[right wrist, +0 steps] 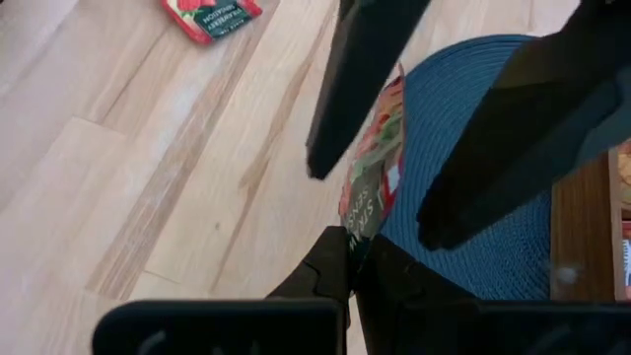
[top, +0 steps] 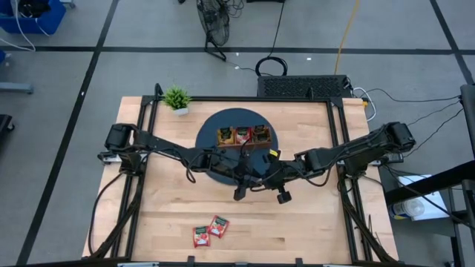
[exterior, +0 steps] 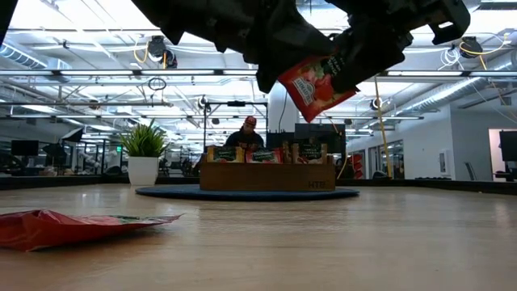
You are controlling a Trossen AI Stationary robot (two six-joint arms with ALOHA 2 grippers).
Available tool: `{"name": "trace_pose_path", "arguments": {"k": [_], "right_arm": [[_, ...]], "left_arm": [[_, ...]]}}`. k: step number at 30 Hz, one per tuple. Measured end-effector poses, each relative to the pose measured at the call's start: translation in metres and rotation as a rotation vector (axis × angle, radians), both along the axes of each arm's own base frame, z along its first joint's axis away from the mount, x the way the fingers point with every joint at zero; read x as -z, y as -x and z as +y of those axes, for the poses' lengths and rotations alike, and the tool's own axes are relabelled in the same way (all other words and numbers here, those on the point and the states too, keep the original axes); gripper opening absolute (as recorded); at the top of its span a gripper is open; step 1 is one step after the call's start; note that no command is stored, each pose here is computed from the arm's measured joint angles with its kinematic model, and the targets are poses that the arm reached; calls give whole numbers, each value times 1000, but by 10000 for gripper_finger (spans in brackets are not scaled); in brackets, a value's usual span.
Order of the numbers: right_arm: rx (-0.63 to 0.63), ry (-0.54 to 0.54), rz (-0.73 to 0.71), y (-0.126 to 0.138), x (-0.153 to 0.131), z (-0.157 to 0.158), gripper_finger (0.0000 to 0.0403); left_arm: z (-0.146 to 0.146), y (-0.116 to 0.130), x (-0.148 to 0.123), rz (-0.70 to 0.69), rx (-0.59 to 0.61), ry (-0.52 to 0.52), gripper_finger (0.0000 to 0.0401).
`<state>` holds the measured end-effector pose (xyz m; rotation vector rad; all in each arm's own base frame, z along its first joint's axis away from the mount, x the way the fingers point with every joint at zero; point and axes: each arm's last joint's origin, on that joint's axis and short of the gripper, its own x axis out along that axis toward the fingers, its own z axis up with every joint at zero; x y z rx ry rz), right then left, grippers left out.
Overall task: Pick & Place Tea
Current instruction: Put the red tea bag into the middle section of the wooden organizer
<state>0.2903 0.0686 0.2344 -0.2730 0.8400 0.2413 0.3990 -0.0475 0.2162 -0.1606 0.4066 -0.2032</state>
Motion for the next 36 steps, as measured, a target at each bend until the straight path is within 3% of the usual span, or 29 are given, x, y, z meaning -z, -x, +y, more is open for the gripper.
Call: {"name": "trace_pose_path", "arguments": {"k": [6,12,19,25,27,33,36], "right_arm": [[0,-1,-2,0,0,0,0],[13,-9,-2,-1,0,0,0],[111,-24,0,0,0,-2,3],[207,-12,131,22,13,-5,26],[219,-31,87,28,9,-6,28],[234,-53,-35,42,16,-11,27],[209,-69,-160,39,13,-12,19]], "left_arm": [[8,-1,-1,1,-26,21,114],[13,-1,-1,-2,-31,12,13],[14,4,-11,-32,-40,-131,3],[37,28,-33,-148,-204,-287,2],[56,42,-17,-177,-244,-284,2],[112,85,17,-531,-305,-171,1],[128,91,47,-500,-363,-173,1]]}}
